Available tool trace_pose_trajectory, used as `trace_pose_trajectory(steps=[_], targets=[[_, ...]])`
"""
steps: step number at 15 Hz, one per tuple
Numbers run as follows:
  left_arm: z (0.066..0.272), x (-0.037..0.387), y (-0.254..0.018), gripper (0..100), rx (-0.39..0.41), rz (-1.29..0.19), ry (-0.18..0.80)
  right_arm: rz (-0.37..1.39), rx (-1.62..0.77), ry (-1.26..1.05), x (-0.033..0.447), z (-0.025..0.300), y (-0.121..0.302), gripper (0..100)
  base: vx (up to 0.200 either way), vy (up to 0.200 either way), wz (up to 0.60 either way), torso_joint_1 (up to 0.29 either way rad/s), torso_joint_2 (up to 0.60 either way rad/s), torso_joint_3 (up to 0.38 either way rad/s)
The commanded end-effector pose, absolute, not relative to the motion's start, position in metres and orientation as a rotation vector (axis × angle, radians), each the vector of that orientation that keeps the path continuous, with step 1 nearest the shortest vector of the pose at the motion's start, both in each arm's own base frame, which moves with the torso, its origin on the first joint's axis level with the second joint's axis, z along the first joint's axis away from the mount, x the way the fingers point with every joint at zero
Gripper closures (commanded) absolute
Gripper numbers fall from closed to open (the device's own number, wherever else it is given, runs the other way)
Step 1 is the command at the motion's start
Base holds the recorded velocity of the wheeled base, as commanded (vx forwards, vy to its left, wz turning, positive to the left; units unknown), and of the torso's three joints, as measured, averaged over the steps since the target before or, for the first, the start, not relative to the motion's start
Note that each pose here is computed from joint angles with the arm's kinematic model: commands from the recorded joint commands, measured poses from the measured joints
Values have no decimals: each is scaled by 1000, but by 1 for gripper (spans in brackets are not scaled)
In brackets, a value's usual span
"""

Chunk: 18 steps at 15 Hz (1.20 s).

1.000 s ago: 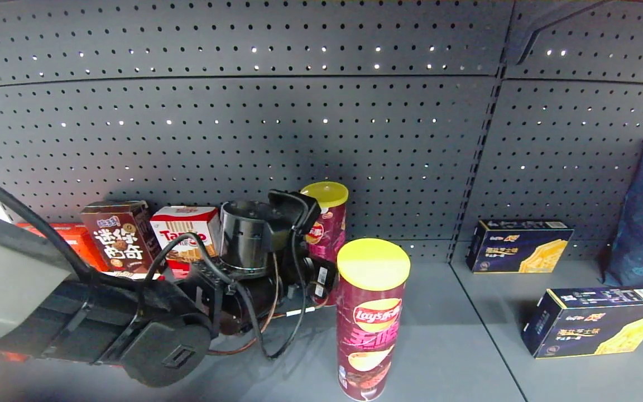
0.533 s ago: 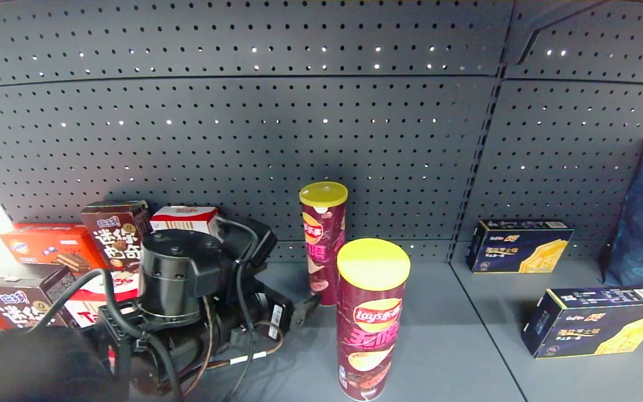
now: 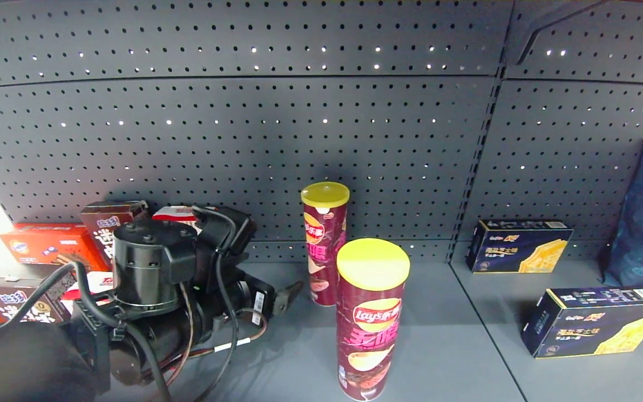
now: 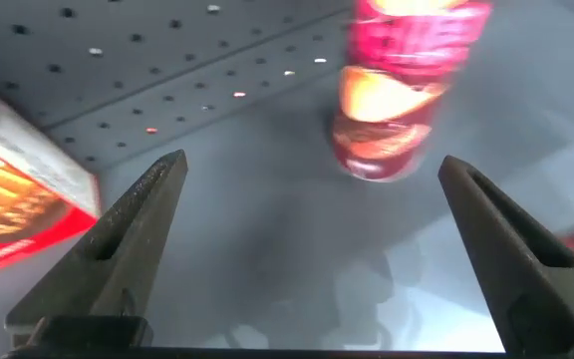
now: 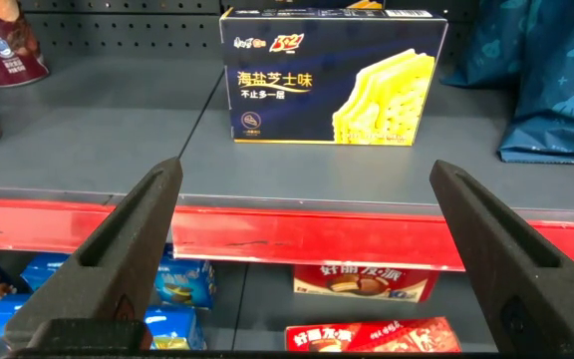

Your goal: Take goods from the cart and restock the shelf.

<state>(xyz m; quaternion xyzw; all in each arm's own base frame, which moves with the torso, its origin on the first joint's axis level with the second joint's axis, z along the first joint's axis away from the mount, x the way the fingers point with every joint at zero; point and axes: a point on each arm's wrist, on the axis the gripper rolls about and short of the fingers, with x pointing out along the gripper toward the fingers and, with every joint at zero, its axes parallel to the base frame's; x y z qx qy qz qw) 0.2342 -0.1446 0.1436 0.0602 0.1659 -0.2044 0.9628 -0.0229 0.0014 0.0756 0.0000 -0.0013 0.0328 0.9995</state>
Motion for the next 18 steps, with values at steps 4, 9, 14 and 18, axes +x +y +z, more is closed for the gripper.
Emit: trace_pose_trajectory(steps=[4, 9, 14, 18], targets=[[132, 261, -154, 0, 143, -381, 359, 66, 0, -2, -23, 76, 1, 0, 0, 0, 0, 0, 0, 0], [127, 269, -155, 0, 171, -375, 363, 66, 0, -2, -23, 76, 1, 0, 0, 0, 0, 0, 0, 0], [125, 282, -155, 0, 169, -343, 361, 66, 0, -2, -23, 76, 1, 0, 0, 0, 0, 0, 0, 0], [124, 290, -151, 0, 166, -316, 361, 66, 0, -2, -23, 76, 1, 0, 0, 0, 0, 0, 0, 0]])
